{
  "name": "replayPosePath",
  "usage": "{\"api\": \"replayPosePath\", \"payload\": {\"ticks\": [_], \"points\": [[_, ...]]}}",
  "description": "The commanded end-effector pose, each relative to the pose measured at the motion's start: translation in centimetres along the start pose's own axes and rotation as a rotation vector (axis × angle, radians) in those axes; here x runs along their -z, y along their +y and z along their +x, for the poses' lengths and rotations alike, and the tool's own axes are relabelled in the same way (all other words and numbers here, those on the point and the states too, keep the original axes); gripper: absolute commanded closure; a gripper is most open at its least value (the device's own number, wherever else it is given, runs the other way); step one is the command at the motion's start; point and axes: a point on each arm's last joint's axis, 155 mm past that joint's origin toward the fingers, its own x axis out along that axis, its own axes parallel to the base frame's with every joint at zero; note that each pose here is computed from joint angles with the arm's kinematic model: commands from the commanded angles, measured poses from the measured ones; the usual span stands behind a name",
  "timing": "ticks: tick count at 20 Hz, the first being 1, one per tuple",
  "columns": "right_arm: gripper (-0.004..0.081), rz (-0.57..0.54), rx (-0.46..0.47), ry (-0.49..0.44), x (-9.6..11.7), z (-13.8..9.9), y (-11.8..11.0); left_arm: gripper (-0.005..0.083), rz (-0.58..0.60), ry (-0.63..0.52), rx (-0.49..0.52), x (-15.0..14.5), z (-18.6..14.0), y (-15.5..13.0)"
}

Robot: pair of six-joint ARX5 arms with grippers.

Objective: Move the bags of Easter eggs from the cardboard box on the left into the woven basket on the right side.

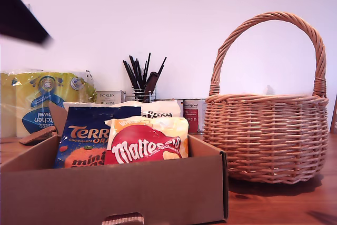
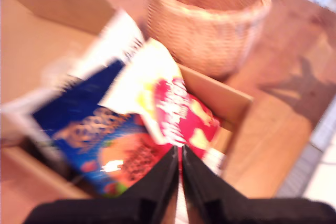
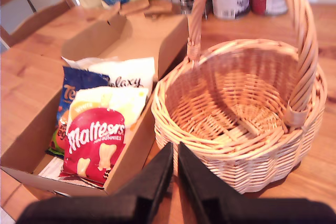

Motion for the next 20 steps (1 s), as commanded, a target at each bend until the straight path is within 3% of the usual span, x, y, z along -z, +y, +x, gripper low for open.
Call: {"api": "replayPosePath", "payload": {"ticks": [1,4,5,8,17,20], "points": [[0.0783,-0.01,-0.009,-0.015,0.0,0.1,0.2,0.0573,0.006,-0.01,0.021,-0.3,1.0,-0.1],[0.0783,-0.011,-0.009,-0.017,-0.1,0.1,0.2,0.0162,0.043,-0.04,0.023,-1.5,3.1,0.5],[0.0783,-0.011,-0.009,-0.017,-0.1,0.1,0.2,0.0124,0.08,-0.049,0.025,-1.8,3.8,0.7],[0.0783,-0.01,-0.009,-0.016,-0.1,0.1,0.2,0.0124,0.135,-0.006,0.036,-0.8,5.9,0.8],[0.0783,-0.012,-0.009,-0.022,-0.2,0.1,0.2,0.0133,0.053,0.166,0.065,4.3,10.5,1.8],[0.0783,-0.012,-0.009,-0.022,-0.2,0.1,0.2,0.0135,0.066,0.118,0.135,3.4,11.4,0.8]]}}
